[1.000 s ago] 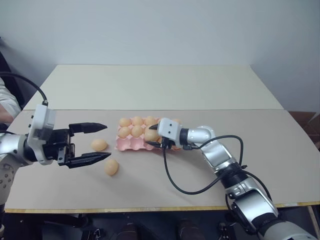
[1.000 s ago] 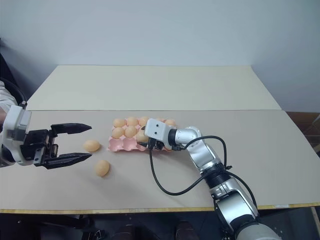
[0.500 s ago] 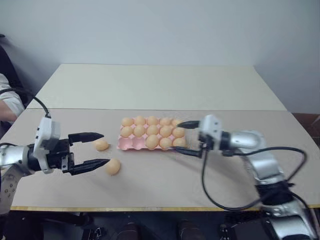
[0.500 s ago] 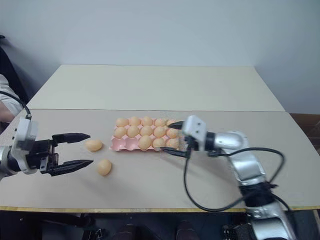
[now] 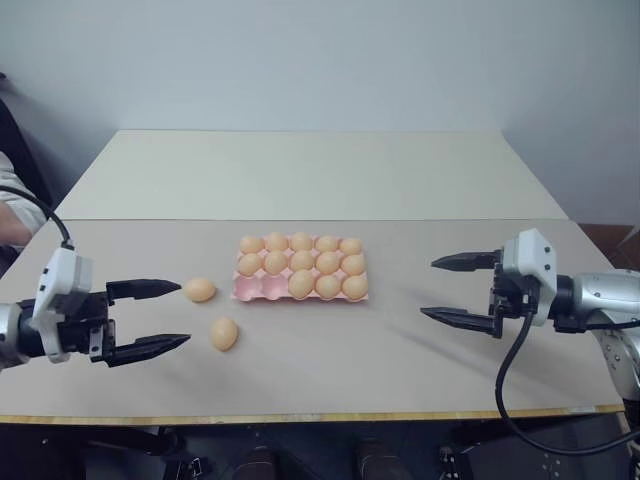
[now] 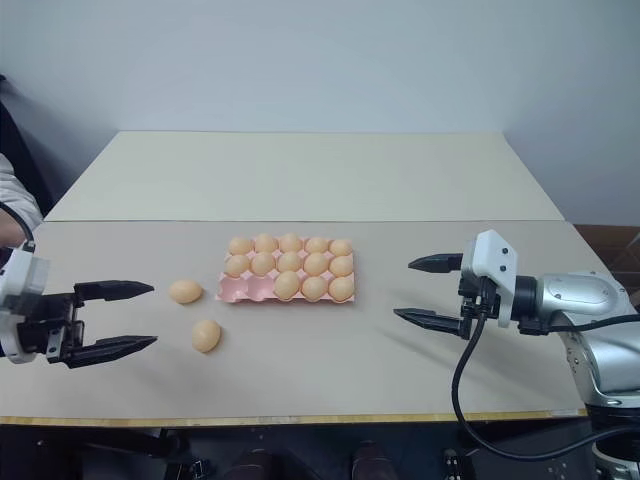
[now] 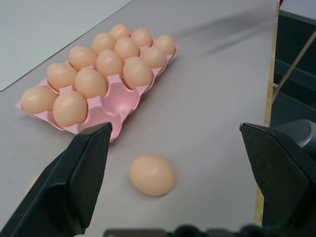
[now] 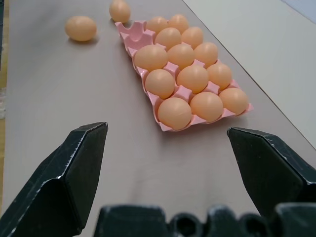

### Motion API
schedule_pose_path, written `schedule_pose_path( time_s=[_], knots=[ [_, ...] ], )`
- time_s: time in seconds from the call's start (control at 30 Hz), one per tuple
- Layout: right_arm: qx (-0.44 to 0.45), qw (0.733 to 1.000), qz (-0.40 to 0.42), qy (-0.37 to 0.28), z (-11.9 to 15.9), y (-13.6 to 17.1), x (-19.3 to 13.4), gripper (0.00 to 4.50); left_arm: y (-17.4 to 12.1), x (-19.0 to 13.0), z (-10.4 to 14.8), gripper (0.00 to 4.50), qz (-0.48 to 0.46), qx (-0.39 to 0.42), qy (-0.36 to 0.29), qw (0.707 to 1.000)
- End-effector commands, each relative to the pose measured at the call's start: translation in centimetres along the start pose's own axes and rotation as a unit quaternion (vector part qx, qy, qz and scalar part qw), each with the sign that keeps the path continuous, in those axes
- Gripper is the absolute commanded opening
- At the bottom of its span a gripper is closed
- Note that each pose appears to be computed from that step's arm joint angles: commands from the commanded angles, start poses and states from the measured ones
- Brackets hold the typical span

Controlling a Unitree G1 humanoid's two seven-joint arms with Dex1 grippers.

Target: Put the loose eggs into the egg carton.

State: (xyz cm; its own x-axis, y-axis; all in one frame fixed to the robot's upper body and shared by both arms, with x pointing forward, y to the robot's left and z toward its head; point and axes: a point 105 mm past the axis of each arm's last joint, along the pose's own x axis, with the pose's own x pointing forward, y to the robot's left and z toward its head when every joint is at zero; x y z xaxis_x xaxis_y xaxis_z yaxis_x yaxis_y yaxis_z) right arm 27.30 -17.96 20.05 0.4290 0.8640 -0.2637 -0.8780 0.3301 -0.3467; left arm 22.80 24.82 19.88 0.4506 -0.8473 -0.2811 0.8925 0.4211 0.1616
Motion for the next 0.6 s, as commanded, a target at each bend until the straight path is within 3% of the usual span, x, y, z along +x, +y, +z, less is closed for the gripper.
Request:
schedule_pose_path(
  time_s=[0.03,0.43,0.6],
  knots=[
    [-0.022,1.000,0.004,-0.020,1.2,0.1,0.4,4.48,0.0,-0.3,0.8,4.50,0.004,0.020,0.003,1.000],
    [-0.031,0.999,0.012,-0.030,2.0,0.3,0.6,4.48,0.2,0.7,-1.0,4.50,0.002,0.030,0.049,0.998],
    [-0.036,0.999,0.013,-0.034,2.4,0.4,0.7,4.48,0.9,2.5,-2.4,4.50,-0.001,0.074,0.095,0.993]
  ],
)
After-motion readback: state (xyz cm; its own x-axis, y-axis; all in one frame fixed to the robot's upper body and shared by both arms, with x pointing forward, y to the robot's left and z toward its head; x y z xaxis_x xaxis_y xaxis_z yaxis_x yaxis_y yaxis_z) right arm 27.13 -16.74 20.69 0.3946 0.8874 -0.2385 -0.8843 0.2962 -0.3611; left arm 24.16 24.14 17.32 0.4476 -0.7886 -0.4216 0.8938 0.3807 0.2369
